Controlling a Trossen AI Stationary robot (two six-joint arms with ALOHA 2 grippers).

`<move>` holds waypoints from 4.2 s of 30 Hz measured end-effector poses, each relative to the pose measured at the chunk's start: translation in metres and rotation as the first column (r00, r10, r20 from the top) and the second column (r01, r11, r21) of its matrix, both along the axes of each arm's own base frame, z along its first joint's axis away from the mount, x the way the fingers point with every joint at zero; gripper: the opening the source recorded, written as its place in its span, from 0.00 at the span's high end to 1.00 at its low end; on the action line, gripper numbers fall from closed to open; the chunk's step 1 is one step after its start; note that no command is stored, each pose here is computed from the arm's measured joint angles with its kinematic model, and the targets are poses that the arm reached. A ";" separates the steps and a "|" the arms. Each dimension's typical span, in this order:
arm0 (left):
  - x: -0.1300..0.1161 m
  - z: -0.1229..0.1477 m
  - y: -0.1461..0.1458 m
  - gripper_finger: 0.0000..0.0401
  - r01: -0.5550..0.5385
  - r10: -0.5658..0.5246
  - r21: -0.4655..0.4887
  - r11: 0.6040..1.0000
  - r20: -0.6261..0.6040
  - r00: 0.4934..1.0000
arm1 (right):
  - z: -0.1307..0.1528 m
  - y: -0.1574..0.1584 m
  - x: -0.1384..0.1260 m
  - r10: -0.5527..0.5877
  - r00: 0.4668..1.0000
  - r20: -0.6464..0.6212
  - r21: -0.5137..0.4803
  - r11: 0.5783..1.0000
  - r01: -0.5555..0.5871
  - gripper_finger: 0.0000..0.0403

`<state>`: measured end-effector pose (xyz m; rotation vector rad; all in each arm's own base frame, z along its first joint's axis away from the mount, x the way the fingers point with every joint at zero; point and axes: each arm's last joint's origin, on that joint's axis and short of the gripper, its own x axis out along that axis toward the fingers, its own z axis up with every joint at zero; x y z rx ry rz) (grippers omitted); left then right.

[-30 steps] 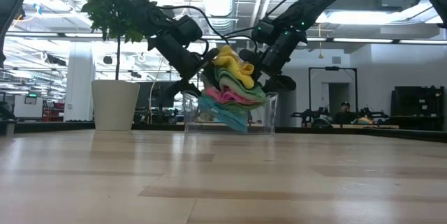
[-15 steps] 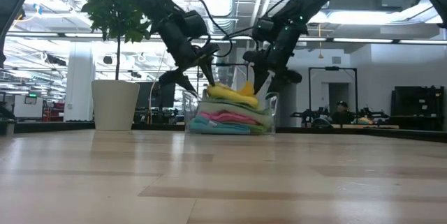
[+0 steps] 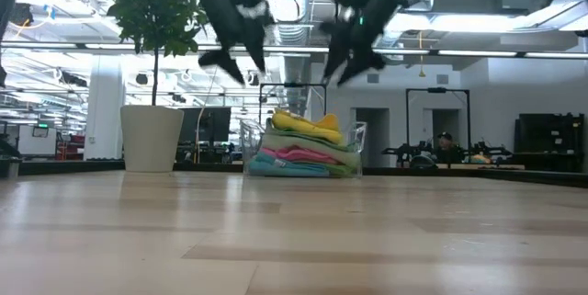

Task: Fold microfiber towels
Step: Return to Home Position

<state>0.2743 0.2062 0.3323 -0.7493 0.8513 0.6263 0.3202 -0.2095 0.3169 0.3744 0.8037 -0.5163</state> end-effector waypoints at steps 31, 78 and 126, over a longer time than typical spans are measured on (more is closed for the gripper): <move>-0.182 -0.134 -0.186 0.34 -0.038 -0.394 0.486 0.873 0.750 0.530 | -0.077 0.180 -0.190 0.358 0.643 0.677 -0.351 0.925 -0.145 0.37; -0.182 -0.161 -0.186 0.34 0.044 -0.342 0.422 0.906 0.665 0.664 | -0.171 0.182 -0.201 -0.015 0.868 0.496 0.132 0.990 -0.058 0.37; -0.181 -0.161 -0.197 0.34 0.123 -0.399 0.424 0.897 0.661 0.635 | -0.171 0.182 -0.201 -0.015 0.868 0.497 0.132 0.989 -0.059 0.37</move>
